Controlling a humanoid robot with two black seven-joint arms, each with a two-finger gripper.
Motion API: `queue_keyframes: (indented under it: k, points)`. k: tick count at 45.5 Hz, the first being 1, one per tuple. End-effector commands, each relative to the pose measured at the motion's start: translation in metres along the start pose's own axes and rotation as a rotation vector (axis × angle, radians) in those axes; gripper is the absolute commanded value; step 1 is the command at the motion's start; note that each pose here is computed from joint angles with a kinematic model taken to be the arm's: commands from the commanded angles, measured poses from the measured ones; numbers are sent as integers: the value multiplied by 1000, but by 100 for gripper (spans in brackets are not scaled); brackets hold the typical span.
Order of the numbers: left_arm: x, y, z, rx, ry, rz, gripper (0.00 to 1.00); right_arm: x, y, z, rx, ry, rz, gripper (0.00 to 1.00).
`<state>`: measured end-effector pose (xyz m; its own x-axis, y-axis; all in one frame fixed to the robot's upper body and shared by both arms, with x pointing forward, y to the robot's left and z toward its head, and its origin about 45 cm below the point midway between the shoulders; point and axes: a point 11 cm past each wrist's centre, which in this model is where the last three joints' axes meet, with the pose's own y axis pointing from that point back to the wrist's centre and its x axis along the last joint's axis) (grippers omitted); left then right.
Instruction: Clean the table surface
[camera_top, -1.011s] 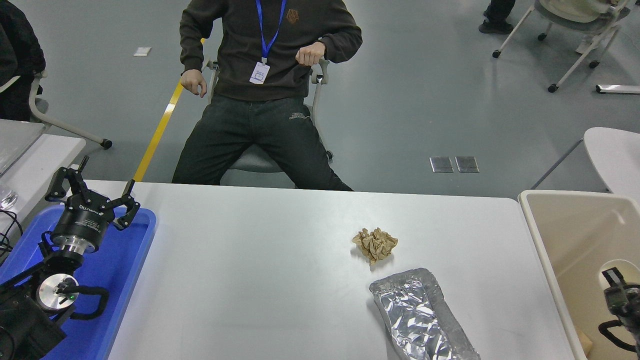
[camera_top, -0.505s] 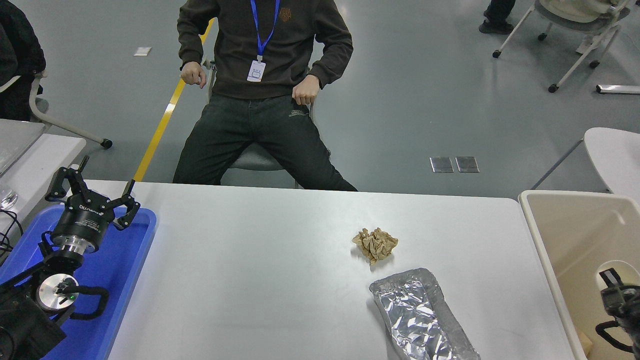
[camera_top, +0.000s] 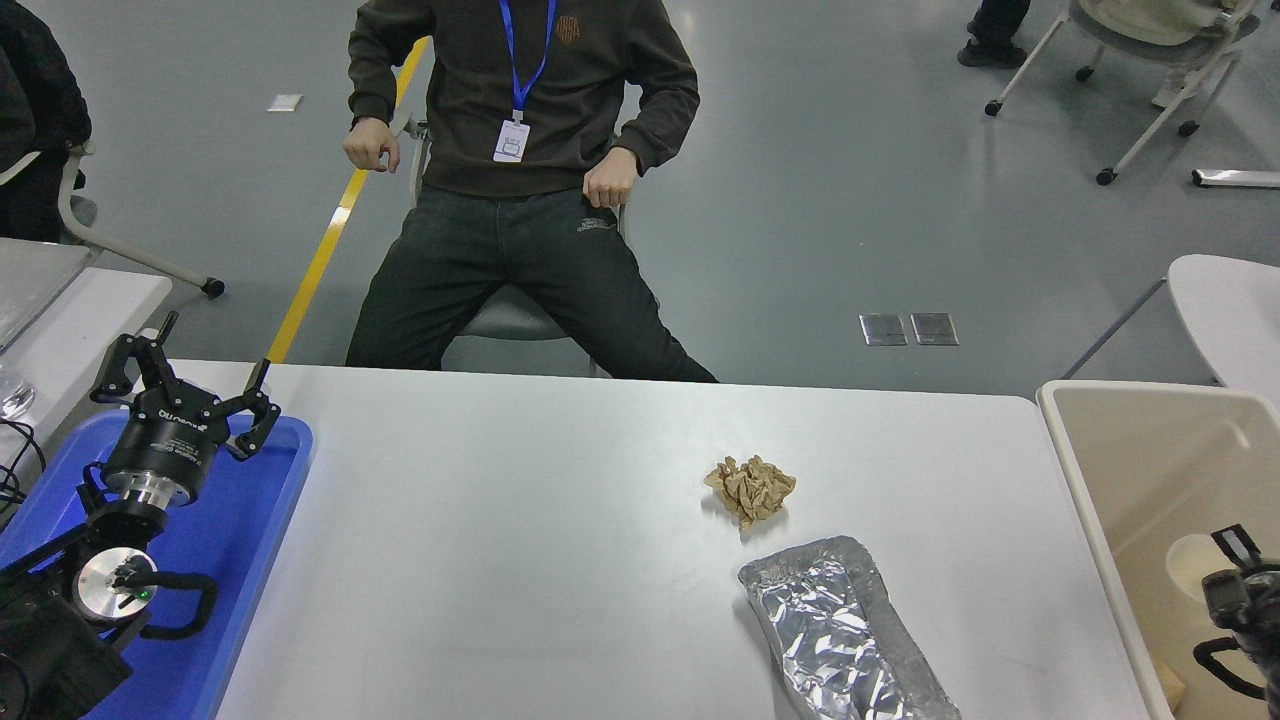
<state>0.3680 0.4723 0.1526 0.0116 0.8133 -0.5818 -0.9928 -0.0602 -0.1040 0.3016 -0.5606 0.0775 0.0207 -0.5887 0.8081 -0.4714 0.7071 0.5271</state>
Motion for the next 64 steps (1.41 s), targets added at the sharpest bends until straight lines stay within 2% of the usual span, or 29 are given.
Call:
queue_keyframes:
  k: [1, 3, 6, 23, 39, 53, 64]
  points:
    - [0, 0, 0, 0, 0, 0, 100, 0, 1, -6, 16, -5, 20, 88]
    - [0, 0, 0, 0, -1, 1, 100, 2, 1, -13, 26, -12, 22, 89]
    - [0, 0, 0, 0, -1, 1, 100, 8, 2, -24, 42, -27, 28, 98]
    - [0, 0, 0, 0, 0, 0, 100, 77, 13, -108, 172, -154, 111, 98]
    - [0, 0, 0, 0, 0, 0, 100, 161, 30, -156, 272, -264, 212, 98]
    - [0, 0, 0, 1, -1, 1, 100, 218, 63, -216, 443, -607, 120, 98]
    - [0, 0, 0, 0, -1, 1, 100, 227, 90, -255, 571, -875, -39, 98]
